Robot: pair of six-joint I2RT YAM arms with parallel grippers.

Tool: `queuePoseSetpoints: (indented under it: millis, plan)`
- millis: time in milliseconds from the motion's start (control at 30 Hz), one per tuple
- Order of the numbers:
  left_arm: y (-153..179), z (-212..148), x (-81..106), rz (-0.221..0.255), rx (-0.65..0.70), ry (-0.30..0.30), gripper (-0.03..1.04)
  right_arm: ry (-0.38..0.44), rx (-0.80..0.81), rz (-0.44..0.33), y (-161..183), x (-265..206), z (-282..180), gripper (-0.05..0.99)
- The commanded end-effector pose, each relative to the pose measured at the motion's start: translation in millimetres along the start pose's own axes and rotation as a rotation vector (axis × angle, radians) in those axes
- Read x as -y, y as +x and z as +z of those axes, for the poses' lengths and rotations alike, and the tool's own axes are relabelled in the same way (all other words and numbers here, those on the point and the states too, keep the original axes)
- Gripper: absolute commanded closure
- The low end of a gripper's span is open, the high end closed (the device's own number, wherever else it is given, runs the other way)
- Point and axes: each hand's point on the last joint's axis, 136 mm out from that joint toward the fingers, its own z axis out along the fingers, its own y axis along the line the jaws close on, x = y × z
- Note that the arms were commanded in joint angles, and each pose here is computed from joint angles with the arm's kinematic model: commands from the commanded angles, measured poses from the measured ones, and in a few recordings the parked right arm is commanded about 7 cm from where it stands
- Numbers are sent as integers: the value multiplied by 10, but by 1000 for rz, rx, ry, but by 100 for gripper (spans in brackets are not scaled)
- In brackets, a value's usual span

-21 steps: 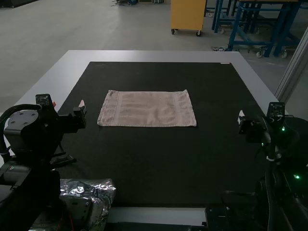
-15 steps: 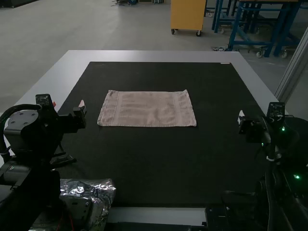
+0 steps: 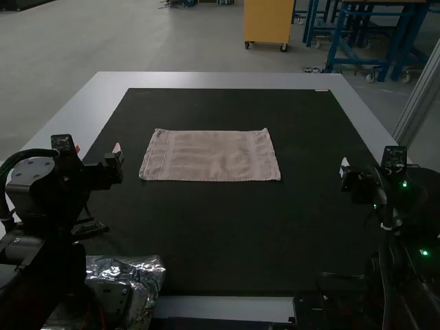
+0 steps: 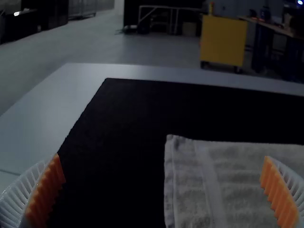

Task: Fold the towel.

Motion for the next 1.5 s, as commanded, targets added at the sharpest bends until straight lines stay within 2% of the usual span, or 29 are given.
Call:
queuePoseSetpoints:
  millis: [0, 467, 600, 633, 667, 733, 767, 800, 867, 900, 933, 967, 1000, 1067, 1200, 1367, 1467]
  plan:
    - [7, 0, -27, -9, 3, -13, 4, -25, -7, -5, 35, -40, 0, 2]
    - [3, 0, -26, -11, 5, -13, 4, -24, -4, -4, 28, -40, 0, 2]
    - [6, 0, -29, 3, 4, -14, 4, -10, 24, -5, -42, -14, 0, 2]
    - [-9, 0, -28, 33, 9, -14, 4, -1, 44, 2, -90, 3, -2, 2]
    - [-46, -1, -23, 91, 24, -13, 4, 5, 63, 1, -138, 14, -5, 2]
    - [-113, -3, -15, 261, 50, -15, 4, 25, 99, -12, -226, 52, -12, 2]
    - [-153, -6, -5, 289, 67, -14, 4, 30, 118, -42, -274, 59, -18, 2]
    - [-198, -9, -2, 290, 85, -15, 4, 34, 131, -83, -308, 61, -22, 2]
    - [-310, -21, -5, 306, 131, -25, 5, 38, 172, -103, -409, 64, -38, 2]
    - [-319, -23, -21, 339, 132, -37, 6, 40, 195, -104, -464, 64, -48, 2]
    - [-312, -22, -36, 399, 127, -48, 5, 36, 216, -131, -510, 50, -57, 2]
    - [-308, -22, -38, 434, 125, -52, 5, 31, 235, -216, -555, 21, -68, 2]
    - [-323, -24, -36, 440, 130, -53, 5, 11, 245, -283, -569, -31, -71, 2]
    - [-389, -34, -25, 436, 158, -54, 6, 0, 261, -283, -604, -58, -81, 2]
    - [-781, -129, -76, 412, 289, -113, 6, 33, 356, -269, -872, -11, -164, 2]
    - [-1347, -249, -27, 394, 362, -113, 6, 33, 415, -196, -1381, 34, -285, 2]
    - [-1519, -90, -15, 388, 305, -116, 5, 21, 378, -142, -1643, 63, -174, 2]
